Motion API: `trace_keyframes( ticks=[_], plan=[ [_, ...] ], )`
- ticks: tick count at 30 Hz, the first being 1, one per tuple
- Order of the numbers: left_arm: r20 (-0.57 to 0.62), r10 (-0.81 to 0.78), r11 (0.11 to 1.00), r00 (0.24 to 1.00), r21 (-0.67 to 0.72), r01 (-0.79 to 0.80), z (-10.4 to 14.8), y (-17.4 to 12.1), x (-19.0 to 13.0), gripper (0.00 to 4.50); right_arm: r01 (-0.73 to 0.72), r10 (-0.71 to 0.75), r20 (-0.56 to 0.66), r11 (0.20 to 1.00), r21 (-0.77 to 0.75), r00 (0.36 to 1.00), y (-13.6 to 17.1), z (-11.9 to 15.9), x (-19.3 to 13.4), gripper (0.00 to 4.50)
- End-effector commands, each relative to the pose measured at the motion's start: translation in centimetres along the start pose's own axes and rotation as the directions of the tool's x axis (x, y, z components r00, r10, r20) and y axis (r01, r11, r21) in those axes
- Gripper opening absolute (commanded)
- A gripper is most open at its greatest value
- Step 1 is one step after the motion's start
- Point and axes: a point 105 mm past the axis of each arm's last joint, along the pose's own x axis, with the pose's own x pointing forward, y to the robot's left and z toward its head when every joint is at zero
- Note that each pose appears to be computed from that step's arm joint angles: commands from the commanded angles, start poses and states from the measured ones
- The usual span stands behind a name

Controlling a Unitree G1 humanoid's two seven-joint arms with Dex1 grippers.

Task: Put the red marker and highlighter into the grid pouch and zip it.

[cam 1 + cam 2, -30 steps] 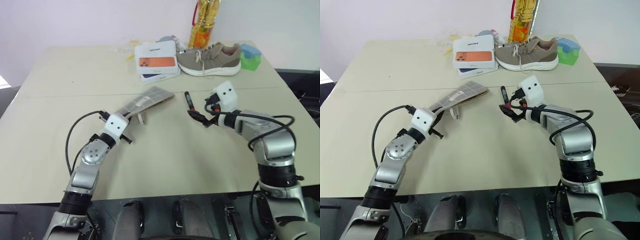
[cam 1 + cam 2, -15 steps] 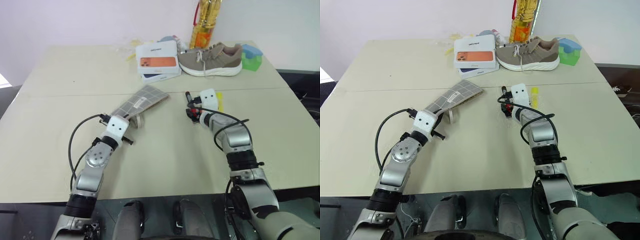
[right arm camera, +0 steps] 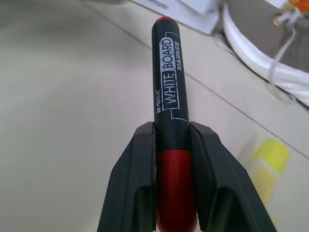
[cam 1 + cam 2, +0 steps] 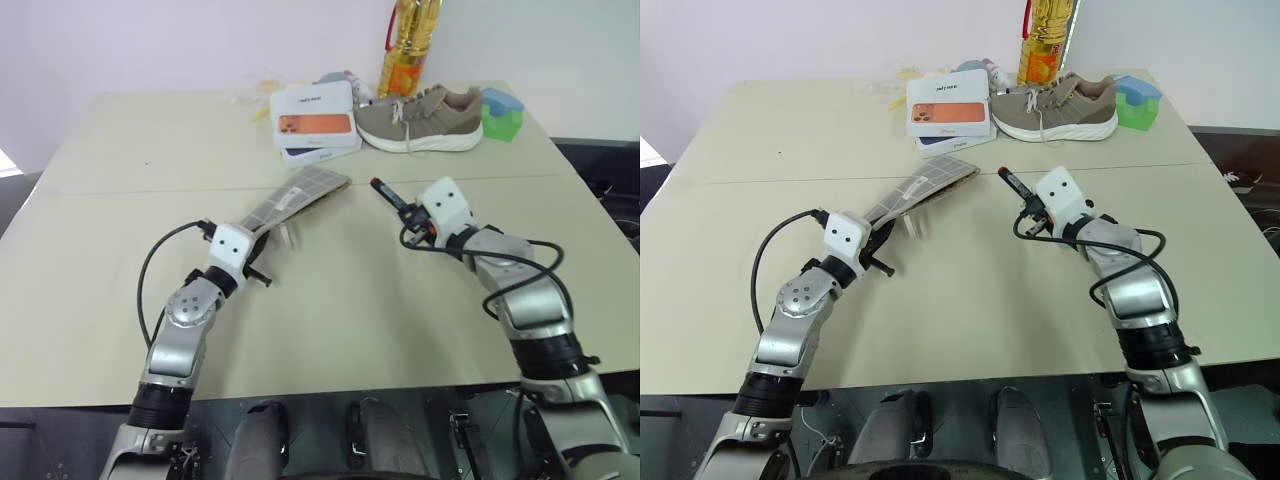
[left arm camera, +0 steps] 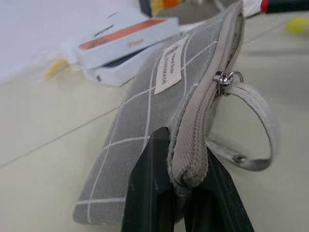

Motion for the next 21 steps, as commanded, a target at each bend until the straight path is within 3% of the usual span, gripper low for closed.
trace_keyframes(
  ticks=[1, 15, 21],
  plan=[
    [0.047, -0.055, 0.999, 0.997, 0.001, 0.055, 1.3, -0.3, 0.2, 0.00, -0.073, 0.077, 0.094, 0.996, -0.041, 0.993, 0.9, 2.5, -1.8, 0.41],
    [0.054, -0.104, 0.995, 0.993, 0.007, 0.103, 1.5, -1.3, 0.6, 0.00, -0.130, 0.134, 0.106, 0.990, -0.049, 0.985, 2.8, 3.3, -1.8, 0.41],
    [0.062, -0.172, 0.983, 0.983, 0.073, 0.168, 1.6, -2.1, 0.1, 0.00, -0.135, 0.147, 0.078, 0.981, -0.140, 0.986, 2.9, 3.4, -1.8, 0.41]
  ],
)
